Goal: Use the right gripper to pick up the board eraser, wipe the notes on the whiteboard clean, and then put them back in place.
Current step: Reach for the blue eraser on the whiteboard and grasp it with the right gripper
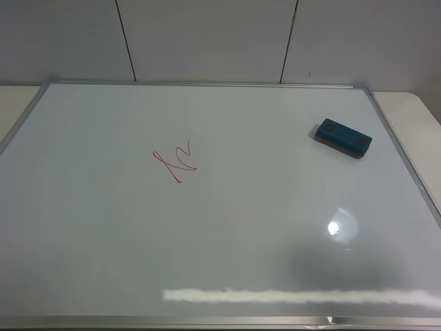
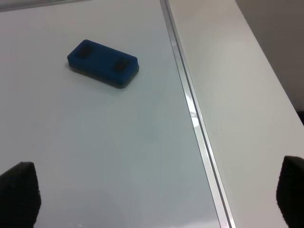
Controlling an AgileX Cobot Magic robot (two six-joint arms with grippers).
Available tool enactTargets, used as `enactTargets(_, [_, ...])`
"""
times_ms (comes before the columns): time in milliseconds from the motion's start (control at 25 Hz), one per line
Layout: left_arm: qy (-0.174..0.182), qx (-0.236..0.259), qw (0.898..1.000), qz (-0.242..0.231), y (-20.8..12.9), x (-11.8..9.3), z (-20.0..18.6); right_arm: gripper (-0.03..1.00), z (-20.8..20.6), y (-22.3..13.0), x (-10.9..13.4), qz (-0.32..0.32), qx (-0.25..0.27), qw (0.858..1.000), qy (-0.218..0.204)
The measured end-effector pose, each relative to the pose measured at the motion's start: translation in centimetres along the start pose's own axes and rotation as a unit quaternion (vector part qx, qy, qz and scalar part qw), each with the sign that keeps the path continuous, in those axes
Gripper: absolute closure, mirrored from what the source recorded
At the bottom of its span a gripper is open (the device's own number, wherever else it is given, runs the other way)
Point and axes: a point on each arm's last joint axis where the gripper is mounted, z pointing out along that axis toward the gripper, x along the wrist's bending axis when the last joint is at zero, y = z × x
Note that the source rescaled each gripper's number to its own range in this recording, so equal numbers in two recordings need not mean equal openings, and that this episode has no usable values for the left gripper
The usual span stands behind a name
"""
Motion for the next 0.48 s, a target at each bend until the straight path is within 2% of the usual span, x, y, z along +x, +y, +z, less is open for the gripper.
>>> enactTargets(480, [0.000, 0.000, 1.000, 0.000, 0.00, 0.00, 0.00, -0.03, 0.00, 0.00, 0.00, 0.000, 0.000, 1.000, 0.000])
